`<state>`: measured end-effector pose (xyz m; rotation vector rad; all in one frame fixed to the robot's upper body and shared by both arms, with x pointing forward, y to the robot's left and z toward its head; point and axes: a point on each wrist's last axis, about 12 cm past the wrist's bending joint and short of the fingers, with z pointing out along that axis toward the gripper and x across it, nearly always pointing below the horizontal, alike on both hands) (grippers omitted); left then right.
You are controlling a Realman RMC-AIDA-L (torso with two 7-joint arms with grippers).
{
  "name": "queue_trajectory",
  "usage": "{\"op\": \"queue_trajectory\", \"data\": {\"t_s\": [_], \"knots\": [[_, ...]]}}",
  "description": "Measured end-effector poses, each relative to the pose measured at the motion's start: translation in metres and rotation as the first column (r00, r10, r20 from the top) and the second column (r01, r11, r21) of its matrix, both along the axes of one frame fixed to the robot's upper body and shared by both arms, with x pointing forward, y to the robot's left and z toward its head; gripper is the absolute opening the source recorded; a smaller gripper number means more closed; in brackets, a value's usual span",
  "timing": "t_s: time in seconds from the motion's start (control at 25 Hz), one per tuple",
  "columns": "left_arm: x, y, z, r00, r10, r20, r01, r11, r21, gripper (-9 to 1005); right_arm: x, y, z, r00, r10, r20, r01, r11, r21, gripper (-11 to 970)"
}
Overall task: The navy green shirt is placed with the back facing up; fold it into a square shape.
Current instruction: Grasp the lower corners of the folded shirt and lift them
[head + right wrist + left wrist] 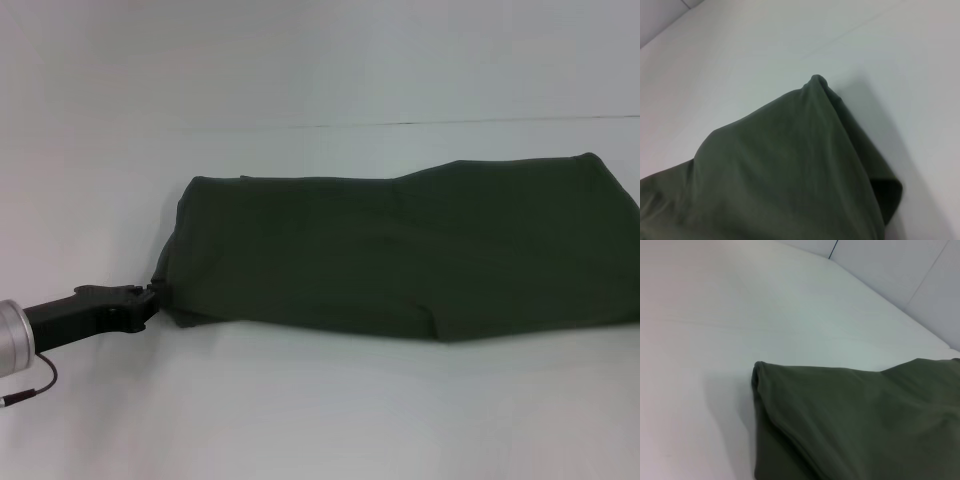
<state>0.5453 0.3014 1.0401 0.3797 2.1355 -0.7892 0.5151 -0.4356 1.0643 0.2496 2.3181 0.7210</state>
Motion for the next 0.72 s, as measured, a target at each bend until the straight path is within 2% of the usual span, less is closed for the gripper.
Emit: {"op": "queue_trajectory", "data": {"t_s": [0.4,0.72], "knots": [[-0.003,0.006,0.001,1.0,-0.023,-0.006,0.023,1.0,0.017,2,-0.005,-0.006,0.0,1.0,-0.009,-0.008,0.009,1.0,-0.005,10],[-0.011,0.012,0.011,0.997,-0.077,0.016,0.078,0.997,-0.008,2,-0.012,-0.006,0.001,1.0,0.018,0.012,-0.018,1.0,0.012,10]]}}
